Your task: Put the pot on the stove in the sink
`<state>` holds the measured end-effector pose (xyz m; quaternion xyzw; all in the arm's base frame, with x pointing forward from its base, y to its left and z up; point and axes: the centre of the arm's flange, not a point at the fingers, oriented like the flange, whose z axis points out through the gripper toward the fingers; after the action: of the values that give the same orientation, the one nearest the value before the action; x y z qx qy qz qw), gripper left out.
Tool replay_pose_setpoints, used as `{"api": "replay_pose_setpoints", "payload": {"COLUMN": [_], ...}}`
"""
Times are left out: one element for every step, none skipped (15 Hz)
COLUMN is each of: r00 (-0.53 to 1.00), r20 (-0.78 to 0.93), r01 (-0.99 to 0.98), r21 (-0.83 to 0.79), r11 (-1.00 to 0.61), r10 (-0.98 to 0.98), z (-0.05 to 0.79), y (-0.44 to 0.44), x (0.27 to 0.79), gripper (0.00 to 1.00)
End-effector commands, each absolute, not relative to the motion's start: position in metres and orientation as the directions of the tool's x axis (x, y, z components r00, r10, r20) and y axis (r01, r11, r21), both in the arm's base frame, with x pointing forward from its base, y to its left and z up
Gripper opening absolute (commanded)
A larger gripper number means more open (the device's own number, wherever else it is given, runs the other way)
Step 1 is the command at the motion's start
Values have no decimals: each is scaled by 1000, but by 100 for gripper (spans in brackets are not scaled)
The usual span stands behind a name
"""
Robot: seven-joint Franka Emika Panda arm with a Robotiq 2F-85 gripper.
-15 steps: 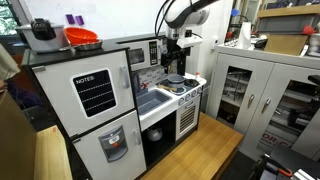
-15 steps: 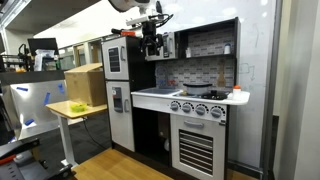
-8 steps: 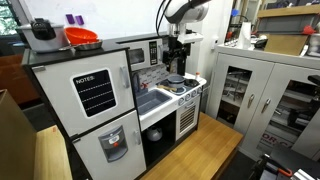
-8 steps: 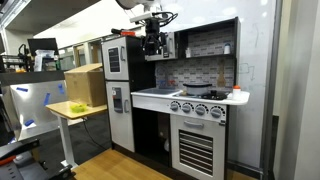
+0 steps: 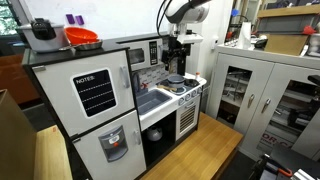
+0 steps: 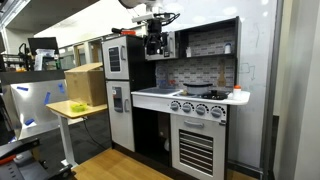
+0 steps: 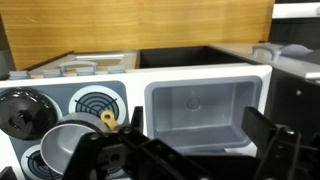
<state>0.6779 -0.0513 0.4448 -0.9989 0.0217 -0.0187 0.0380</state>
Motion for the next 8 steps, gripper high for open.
{"api": "replay_pose_setpoints", "payload": {"r00": [975,960,942,930,920,914,914,919], "r20": [162,203,249,295,335,364,380,382], "r01": [-120,-143,-160,-151,-137,-120,-94,-58], "r21": [-201,-229,-252,-239,-206,-177,-140,-106], "r11": [-972,-963,-954,-959,-969,-977,-986,-993], "r10": [-153,-191,-224,-220,-202,-178,-141,-95], "z": [453,455,457,457,457,457,455,453], "y": [-79,-89,-100,-110,-119,-127,-134,-141], "x": [676,674,673,669,665,660,653,646], "gripper": [100,100,100,100,100,100,100,100]}}
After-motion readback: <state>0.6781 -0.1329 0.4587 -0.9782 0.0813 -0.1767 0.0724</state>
